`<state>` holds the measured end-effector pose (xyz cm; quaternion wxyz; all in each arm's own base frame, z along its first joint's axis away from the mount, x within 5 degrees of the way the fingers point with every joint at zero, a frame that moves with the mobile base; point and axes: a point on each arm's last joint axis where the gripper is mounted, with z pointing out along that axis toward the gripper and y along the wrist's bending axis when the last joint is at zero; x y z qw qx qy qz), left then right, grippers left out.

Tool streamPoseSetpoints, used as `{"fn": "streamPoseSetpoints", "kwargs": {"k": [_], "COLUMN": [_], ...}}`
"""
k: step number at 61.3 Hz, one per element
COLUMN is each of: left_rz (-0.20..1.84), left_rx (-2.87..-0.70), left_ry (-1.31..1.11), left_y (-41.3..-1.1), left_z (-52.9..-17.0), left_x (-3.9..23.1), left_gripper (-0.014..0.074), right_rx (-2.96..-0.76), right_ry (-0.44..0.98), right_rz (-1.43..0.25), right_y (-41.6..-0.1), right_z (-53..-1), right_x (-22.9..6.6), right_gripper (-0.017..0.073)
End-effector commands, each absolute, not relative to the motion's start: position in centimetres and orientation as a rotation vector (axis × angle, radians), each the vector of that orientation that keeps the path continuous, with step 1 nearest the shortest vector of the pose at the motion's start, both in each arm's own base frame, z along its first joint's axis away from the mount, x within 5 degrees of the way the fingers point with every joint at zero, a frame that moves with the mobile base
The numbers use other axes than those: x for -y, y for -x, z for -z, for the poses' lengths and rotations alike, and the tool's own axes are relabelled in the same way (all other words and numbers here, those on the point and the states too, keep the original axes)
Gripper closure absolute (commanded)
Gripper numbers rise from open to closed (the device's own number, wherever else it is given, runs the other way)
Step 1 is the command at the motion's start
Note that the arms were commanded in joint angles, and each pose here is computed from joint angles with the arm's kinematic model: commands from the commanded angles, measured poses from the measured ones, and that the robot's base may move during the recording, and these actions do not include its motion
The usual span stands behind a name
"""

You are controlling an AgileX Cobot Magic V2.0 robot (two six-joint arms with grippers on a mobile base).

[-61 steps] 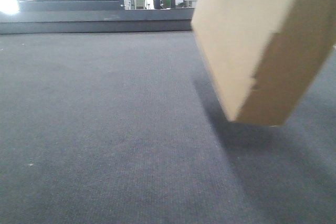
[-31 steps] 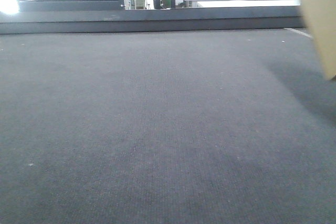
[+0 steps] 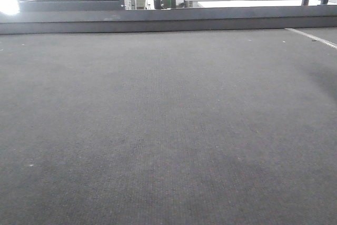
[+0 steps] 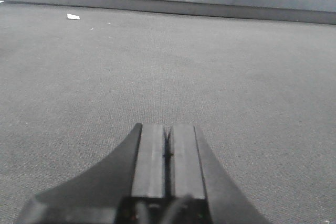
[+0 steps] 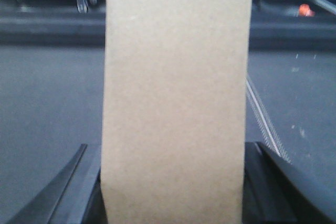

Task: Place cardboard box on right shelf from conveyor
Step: 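Hold the box in the right gripper while backing away from the conveyor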

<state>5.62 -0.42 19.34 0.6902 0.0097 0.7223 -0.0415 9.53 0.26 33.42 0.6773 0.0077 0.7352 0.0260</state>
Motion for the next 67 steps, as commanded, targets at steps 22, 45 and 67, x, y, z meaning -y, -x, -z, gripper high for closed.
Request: {"fn": "streamPoseSetpoints", "kwargs": {"k": [22, 45, 67], "left_rz": [0.096, 0.096, 0.096], "left_rx": [-1.532, -1.532, -1.532], "left_ry": [-0.015, -0.015, -0.015], "left_y": [-5.6, -5.6, -5.6], "left_z": [-19.8, -19.8, -19.8], "left_x": [0.4, 0.4, 0.4], "left_gripper": [0.0710, 0.0710, 0.0710], "right_rx": [-1.357, -1.358, -1.358], "right_ry": [-0.009, -0.009, -0.009], "right_rz": [-0.035, -0.035, -0.035], "right_y": [-5.4, -5.4, -5.4], "right_z": [-35.2, -35.2, -35.2], "right_x": [-0.1, -0.1, -0.1], "right_gripper": [0.0494, 0.0494, 0.0494]}}
